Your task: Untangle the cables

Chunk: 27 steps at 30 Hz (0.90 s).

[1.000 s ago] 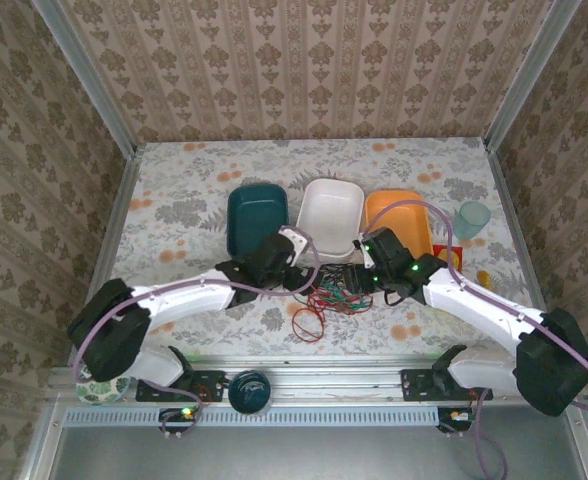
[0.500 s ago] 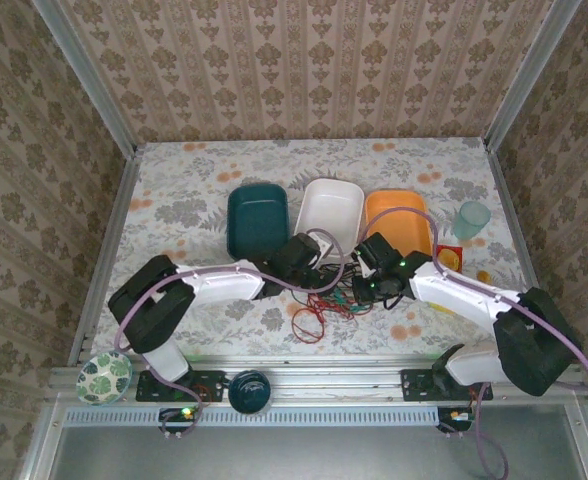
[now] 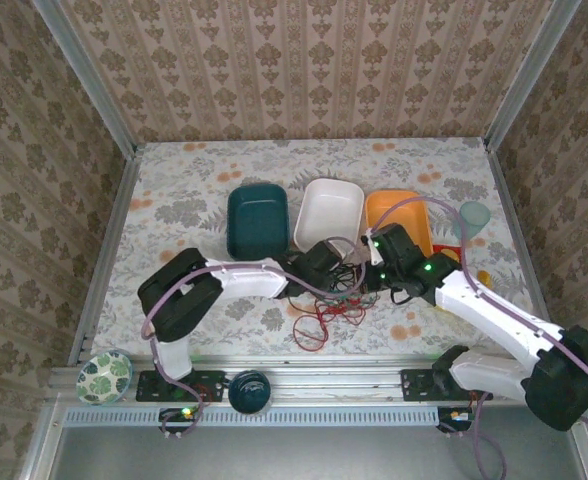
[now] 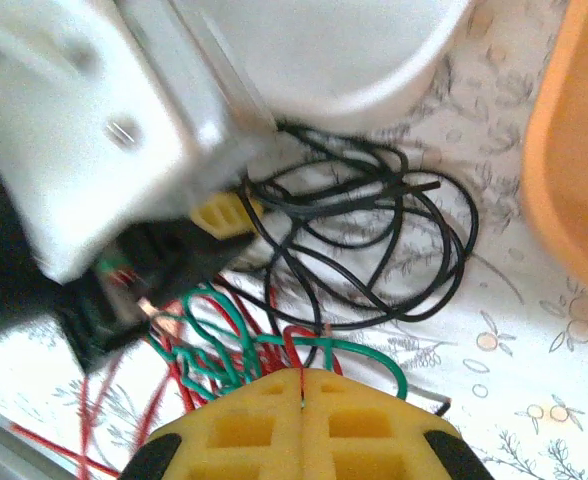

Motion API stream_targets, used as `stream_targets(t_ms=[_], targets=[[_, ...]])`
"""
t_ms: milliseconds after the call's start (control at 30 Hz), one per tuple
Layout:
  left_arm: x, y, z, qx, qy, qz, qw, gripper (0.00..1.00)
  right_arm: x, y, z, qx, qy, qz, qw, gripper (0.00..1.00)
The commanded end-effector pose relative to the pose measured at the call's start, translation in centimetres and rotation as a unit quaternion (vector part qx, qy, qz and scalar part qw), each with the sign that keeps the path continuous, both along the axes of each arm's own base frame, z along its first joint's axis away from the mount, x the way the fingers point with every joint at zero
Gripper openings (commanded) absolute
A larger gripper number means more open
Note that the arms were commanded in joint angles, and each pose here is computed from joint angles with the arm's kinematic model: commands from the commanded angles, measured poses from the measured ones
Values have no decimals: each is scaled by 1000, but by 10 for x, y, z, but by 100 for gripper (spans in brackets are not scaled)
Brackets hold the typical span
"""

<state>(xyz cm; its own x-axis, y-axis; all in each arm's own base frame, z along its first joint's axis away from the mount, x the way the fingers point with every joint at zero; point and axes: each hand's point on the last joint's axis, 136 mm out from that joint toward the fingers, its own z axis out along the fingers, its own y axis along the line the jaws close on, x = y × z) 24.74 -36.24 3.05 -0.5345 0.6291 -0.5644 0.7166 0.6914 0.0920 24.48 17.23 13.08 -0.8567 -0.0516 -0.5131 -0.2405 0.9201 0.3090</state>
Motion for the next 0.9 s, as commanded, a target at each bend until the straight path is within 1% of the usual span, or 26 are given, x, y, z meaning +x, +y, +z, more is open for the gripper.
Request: stream_targets(t_ms=[0,67,167,300,400,467,533,567,633,667,700,767,867], targets=[[-4,22,-19,96,-16,-3,995,10,16,-4,38,42,-47,-45,997,0],[-4,26,-23,110,-19,5,994,1,23,-15,54,52,-71,-76,993,0],[-3,33,-24,110,-24,21,993,0,32,-39,75,69,-102,-136,983,0],[-6,39,-23,91,-22,34,995,0,42,-64,94,135,-116,-202,963,0],[-6,46,-20,77,-18,48,996,0,48,-63,100,187,-103,-201,956,0],[-9,47,-14,57,-21,47,997,0,49,-52,98,199,-91,-174,960,0],[-10,45,-1,24,-30,39,998,0,48,-40,92,215,-74,-149,962,0],[-12,45,8,6,-37,35,999,9,47,-35,89,222,-65,-136,963,0],[-13,44,28,-33,-51,26,998,41,45,-25,83,235,-49,-114,964,0],[-13,45,38,-51,-56,22,997,56,44,-21,80,241,-42,-105,964,0],[-13,46,49,-71,-59,17,996,67,43,-18,76,246,-34,-97,964,0],[-15,45,68,-100,-68,-1,993,75,43,-10,70,254,-18,-83,963,0],[-19,42,95,-122,-90,-34,988,80,44,0,63,265,6,-63,962,0]])
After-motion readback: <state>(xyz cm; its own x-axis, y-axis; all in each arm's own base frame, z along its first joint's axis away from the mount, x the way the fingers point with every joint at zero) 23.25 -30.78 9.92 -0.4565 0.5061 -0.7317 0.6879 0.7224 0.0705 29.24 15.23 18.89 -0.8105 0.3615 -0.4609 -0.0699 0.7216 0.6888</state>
